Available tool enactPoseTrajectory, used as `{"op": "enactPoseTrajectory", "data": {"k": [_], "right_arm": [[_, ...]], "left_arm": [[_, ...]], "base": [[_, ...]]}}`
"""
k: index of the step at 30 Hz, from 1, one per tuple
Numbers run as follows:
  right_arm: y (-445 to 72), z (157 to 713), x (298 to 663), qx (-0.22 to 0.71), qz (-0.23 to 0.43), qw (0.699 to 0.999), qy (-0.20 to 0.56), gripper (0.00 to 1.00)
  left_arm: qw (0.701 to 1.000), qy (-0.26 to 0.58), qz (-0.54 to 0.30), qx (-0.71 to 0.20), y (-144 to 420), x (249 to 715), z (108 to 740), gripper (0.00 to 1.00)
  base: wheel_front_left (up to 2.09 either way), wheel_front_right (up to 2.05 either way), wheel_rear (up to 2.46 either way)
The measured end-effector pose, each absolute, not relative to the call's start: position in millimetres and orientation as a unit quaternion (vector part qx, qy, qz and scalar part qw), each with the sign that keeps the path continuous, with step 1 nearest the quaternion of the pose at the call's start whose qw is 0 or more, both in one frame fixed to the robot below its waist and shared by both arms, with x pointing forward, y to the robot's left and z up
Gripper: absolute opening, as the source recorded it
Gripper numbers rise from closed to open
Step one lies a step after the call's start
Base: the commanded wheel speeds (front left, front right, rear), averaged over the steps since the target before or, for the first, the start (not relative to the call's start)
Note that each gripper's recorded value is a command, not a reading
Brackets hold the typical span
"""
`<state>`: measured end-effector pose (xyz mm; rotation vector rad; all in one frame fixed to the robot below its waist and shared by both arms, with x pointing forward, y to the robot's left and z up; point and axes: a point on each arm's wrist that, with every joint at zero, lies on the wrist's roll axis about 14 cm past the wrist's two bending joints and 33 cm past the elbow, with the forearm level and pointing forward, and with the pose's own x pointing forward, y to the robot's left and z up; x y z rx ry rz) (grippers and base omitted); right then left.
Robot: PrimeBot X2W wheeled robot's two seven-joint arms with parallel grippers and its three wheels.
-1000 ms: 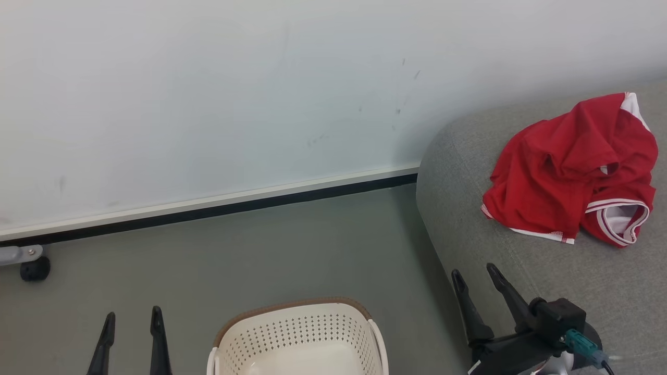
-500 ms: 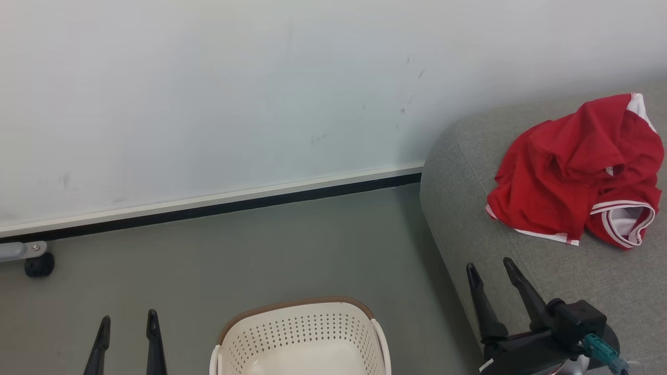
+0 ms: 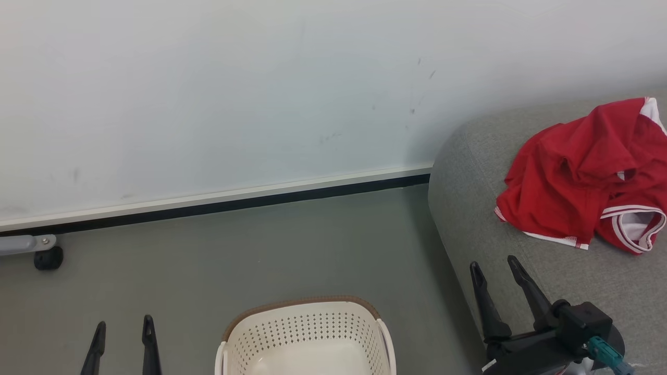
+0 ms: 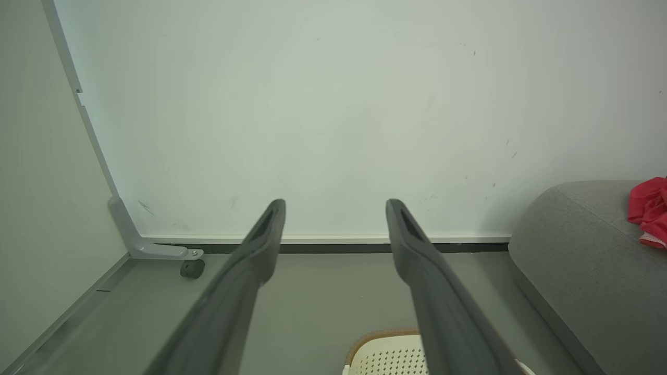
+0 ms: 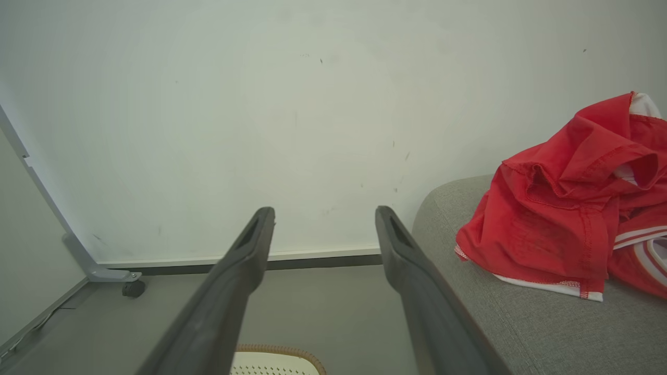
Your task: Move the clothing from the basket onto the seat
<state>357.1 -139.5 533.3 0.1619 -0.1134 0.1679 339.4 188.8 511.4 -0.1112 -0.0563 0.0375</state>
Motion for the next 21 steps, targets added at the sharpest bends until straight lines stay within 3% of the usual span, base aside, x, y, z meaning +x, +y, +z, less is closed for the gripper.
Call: {"op": "enactPoseTrajectory", "data": {"k": [14, 15, 21], "right_arm": [[-140.7, 537.8, 358.6, 0.08, 0.081, 0.991, -0.064, 1.0], [-140.9, 538.0, 358.8, 0.08, 0.081, 0.991, -0.065, 0.0], [-135.6, 505.1, 347.6, 0.088, 0.076, 0.993, -0.015, 0.0]], "left_arm": [[0.998, -0.028, 0.019, -0.047, 190.0, 340.5, 513.0, 1.0], [0.998, -0.028, 0.019, -0.046, 190.1, 340.6, 513.3, 0.0], [0.998, 0.006, 0.025, -0.055, 187.1, 336.4, 491.4, 0.0]], "base": [[0.0, 0.0, 0.0], [0.0, 0.0, 0.0], [0.0, 0.0, 0.0]]}}
